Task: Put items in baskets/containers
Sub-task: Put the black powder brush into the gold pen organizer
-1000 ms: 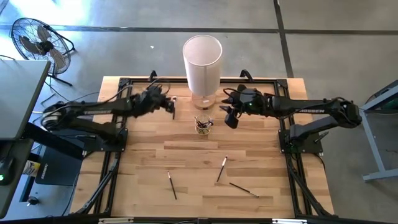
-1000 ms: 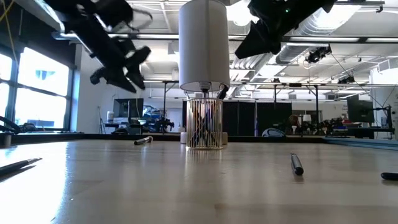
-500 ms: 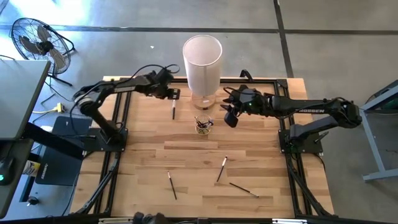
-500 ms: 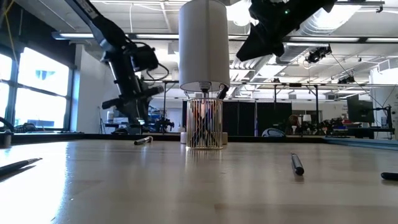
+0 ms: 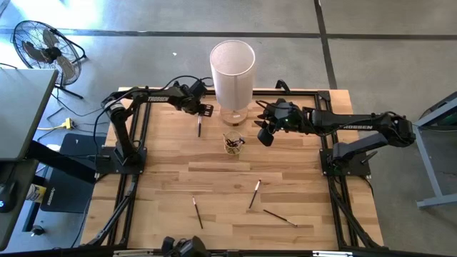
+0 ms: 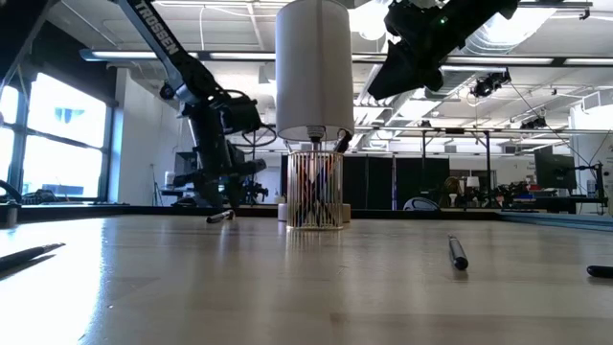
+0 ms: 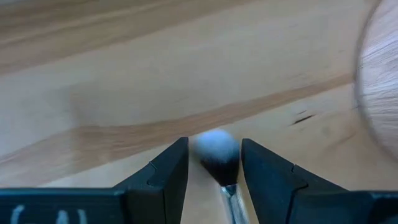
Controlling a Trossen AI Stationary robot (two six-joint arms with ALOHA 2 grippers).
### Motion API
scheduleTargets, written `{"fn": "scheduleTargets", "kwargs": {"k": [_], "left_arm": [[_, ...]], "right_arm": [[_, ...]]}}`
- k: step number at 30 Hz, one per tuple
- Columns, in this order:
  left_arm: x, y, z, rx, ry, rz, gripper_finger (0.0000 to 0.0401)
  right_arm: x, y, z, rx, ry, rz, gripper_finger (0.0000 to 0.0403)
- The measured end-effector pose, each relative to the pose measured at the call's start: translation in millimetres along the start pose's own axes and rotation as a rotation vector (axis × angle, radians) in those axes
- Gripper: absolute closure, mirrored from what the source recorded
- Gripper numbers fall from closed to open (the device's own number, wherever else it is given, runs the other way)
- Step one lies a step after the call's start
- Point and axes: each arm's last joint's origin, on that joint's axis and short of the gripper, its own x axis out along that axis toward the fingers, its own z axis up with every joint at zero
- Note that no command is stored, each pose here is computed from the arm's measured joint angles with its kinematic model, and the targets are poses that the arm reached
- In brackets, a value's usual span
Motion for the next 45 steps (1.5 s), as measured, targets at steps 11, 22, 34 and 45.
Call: {"fn": "scheduleTargets", "kwargs": {"k": [11,22,34,45], "left_arm": [[14,1,-10,0.045,0.076,0.068,0.0375],[-31,-40,-63,0.182,0.163,0.104,0.0397],[-157,-95,-150,0.252,-0.341,-0.038,0.0399],[-202,-127,-202,0.416,-0.908,-0.283,0.0401]], "right_arm": [[0,0,-1,-0.003,0.013,0.006,0.0286],[-1,0,-11,-0.021,0.129,0.073,0.0286],[2,-7,-61,-0.044,0.344,0.137,0.0286],[-1,-15,-121,0.178,0.113,0.439,0.0286]]}}
